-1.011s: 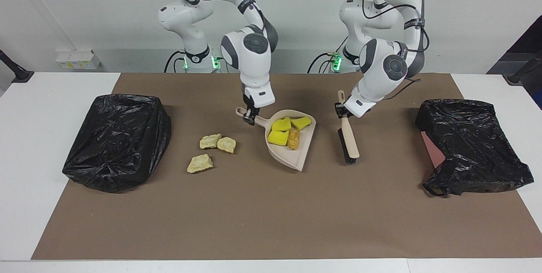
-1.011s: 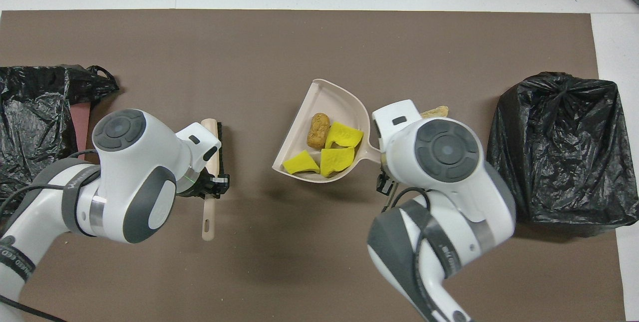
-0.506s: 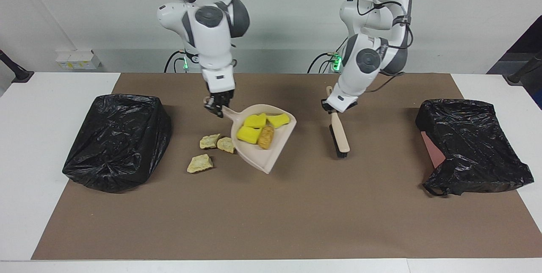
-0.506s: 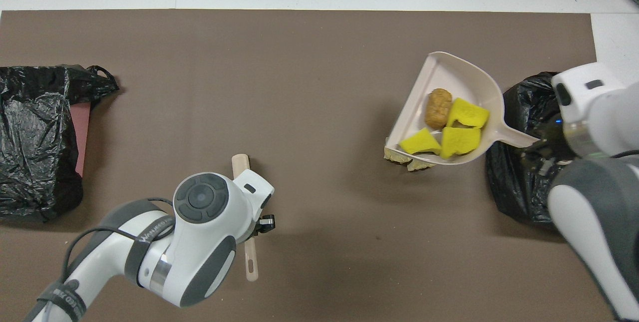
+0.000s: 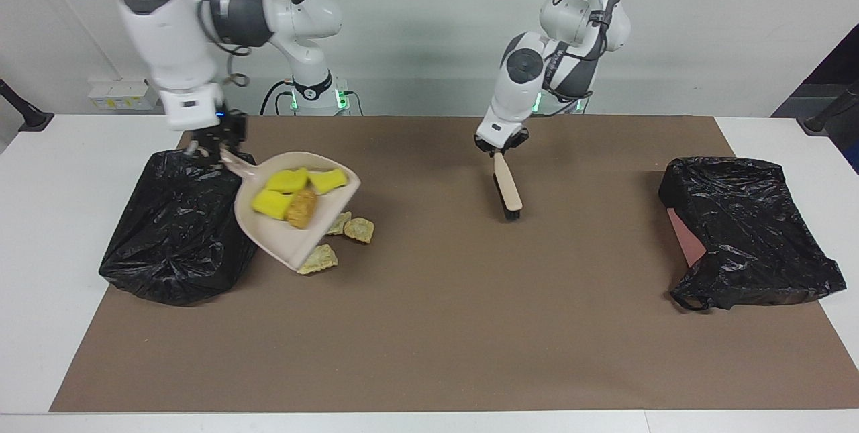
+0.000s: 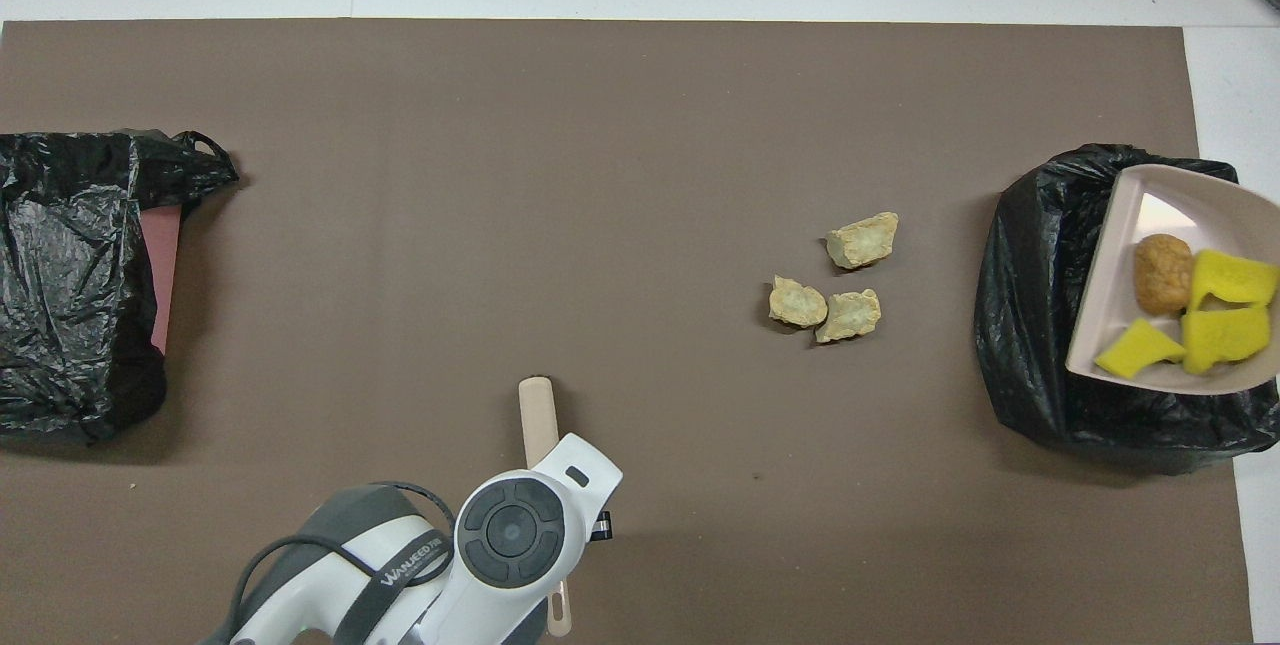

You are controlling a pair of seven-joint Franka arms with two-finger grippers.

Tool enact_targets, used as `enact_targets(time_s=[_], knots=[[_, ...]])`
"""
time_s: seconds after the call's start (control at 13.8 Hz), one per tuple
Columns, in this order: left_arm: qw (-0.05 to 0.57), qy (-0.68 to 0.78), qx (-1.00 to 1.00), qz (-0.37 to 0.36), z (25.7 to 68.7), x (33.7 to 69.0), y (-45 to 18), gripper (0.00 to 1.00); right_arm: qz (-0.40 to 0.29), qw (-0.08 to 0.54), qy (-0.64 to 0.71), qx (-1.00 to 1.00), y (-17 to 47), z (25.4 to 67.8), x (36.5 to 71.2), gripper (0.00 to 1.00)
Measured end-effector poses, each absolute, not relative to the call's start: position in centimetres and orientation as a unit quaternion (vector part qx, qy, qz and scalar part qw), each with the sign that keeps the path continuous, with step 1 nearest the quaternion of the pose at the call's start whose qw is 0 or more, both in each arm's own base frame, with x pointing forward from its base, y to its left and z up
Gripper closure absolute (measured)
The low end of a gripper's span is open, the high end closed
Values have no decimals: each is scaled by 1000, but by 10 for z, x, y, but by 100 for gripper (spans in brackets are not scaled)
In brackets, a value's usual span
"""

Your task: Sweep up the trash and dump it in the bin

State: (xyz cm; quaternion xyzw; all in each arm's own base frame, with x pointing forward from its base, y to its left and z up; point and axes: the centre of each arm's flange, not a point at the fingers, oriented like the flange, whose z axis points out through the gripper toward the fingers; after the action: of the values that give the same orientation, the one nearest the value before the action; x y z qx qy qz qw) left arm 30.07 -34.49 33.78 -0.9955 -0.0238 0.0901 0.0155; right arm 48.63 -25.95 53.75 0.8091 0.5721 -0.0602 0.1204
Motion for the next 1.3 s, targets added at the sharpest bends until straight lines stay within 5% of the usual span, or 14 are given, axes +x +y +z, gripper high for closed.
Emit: enact_targets(time_s=[0.14,0.58,1.3], knots=[[13,-24,-996,88,337,300,-346,70,-95,152,625,760,-276,535,487,68],[-8,-70,-995,75,352,342,-326,1,-183,212,746,604,-238,530,519,68],[-65,-94,-993,-3,467,501,-196,0,-275,283,781,485,-202,543,540,68]])
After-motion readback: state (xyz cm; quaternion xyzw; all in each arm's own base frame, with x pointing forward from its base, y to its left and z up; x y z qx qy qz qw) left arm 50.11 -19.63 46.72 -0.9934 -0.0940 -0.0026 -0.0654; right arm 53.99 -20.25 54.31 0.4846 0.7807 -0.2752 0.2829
